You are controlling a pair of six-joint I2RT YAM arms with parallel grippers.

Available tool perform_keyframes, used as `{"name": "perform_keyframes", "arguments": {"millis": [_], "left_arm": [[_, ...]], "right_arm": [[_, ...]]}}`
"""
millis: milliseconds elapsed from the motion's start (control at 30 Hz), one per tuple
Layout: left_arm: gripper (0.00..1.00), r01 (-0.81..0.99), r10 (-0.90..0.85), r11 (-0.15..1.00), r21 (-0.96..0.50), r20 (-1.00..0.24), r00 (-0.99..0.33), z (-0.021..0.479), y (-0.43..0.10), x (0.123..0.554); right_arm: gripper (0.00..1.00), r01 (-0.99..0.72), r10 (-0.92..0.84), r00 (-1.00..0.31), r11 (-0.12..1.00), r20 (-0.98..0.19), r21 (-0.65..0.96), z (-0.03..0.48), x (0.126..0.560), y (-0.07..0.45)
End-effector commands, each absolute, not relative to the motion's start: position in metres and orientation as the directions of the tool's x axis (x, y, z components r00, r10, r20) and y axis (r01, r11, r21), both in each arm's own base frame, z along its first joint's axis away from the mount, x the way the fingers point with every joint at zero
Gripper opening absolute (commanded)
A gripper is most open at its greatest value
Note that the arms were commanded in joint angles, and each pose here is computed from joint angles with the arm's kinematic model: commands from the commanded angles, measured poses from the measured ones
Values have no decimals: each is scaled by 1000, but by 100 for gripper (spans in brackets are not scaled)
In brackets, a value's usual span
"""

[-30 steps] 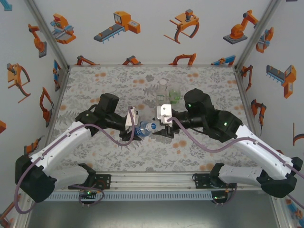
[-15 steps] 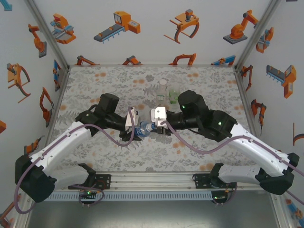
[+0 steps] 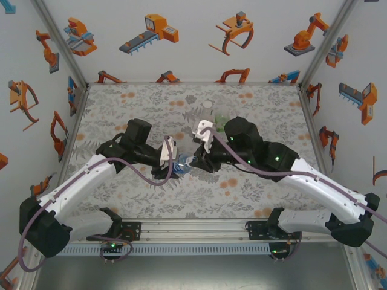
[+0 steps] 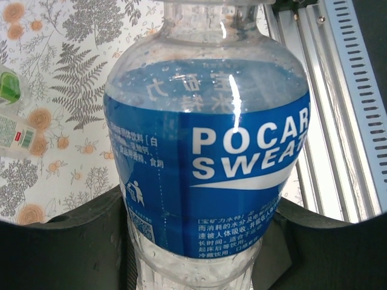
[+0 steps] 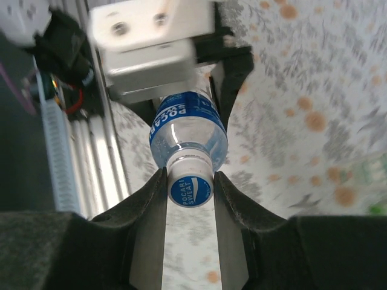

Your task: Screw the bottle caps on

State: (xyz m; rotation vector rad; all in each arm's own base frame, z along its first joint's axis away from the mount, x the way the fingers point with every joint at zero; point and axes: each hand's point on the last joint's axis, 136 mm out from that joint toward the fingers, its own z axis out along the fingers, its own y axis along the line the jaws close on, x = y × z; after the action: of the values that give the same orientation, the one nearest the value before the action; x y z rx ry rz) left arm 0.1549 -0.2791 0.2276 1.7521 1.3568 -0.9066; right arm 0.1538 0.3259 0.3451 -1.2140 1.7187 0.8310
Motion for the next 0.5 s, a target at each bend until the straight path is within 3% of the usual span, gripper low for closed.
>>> {"name": "perform_keyframes", "arguments": {"millis": [0,133,233,333,433,467], "left_arm": [[0,961,383,-222,167,-891,244,248,-283,146],[0,960,381,-222,167,-892,244,249,-284,147],[0,962,382,-222,162,-893,239,248,-285,147],[0,962,382,-221,163,-893,239,249,-285,147],[0,962,381,-221,162,-893,238,249,-285,147],[0,961,381,-221,164,-893,240,249,-285,147]], "right_arm": [[0,-704,-155,-577,593,-802,392,326,181,313],[0,-347,163,-799,661,-579,665,312,191,298],[0,-146,326,-852,605,-410,783,308,192,295],[0,-146,338,-855,570,-393,809,315,193,302],[0,-202,307,-839,592,-450,780,318,195,303],[6,-244,287,-823,601,-491,761,323,196,302]]}}
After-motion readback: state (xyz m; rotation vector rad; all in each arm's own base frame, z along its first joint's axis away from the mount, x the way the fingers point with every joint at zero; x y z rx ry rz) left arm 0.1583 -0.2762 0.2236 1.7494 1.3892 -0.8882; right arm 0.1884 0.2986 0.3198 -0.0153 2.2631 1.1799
